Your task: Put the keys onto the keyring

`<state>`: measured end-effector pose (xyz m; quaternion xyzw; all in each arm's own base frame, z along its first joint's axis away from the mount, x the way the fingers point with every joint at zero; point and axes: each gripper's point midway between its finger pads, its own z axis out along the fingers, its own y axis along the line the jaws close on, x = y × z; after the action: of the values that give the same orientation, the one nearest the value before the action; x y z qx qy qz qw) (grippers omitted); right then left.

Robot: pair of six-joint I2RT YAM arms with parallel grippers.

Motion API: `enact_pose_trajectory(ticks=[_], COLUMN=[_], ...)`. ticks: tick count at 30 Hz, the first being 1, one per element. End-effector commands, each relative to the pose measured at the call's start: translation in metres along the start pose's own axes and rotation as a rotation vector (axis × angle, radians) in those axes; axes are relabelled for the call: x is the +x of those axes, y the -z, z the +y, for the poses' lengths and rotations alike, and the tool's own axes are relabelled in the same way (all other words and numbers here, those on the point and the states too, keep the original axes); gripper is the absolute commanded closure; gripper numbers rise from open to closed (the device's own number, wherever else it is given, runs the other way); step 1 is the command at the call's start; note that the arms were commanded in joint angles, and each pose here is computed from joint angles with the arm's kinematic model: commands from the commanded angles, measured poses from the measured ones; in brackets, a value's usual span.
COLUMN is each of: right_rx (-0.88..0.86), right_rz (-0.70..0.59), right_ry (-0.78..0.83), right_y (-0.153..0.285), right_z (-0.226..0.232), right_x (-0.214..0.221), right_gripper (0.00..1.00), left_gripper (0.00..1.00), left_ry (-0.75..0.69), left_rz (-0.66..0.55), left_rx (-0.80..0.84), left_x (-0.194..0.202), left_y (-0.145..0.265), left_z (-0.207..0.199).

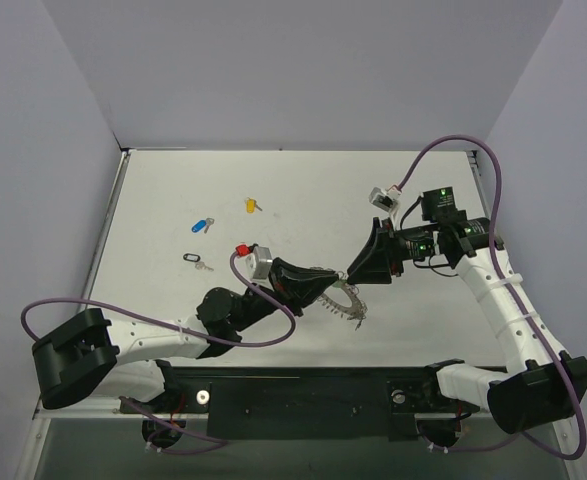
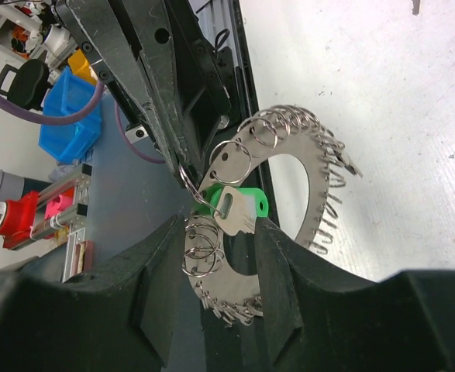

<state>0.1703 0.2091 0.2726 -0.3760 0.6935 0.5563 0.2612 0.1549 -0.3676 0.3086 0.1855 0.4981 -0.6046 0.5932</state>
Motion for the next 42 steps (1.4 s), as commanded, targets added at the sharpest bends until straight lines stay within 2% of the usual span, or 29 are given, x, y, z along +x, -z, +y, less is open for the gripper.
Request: enact_pose_trajectory(ticks=[1, 21, 30, 32, 42], right_rx=[-0.051, -0.093, -0.096, -0.096, -0.096], right_rz=[-0.027, 0.001, 0.003, 0.004, 0.002], right_ry=[0.031, 0.102, 0.112, 0.111, 0.114], right_y=[0.000, -0.006, -0.006, -0.006, -0.006], right_z=[0.013, 0.023, 0.026, 0.026, 0.026], right_x=[-0.006, 0.000, 0.001, 0.002, 0.001], right_gripper=[0.64, 0.63, 0.67, 0.72, 0.80], left_gripper=[1.00, 1.00, 1.00, 1.00, 1.00], left_ry=[-0.004, 0.016, 0.017, 0.018, 0.023], left_rz=[-0.220, -0.219, -0.222, -0.224, -0.222], left_rx=[0.115, 0.137, 0.132, 0.130, 0.125], left_x=[-0.064, -0.063, -0.062, -0.063, -0.061], left_y=[-0.003, -0.004, -0.003, -0.003, -0.002], left_z=[-0.030, -0.034, -0.032, -0.031, -0.029])
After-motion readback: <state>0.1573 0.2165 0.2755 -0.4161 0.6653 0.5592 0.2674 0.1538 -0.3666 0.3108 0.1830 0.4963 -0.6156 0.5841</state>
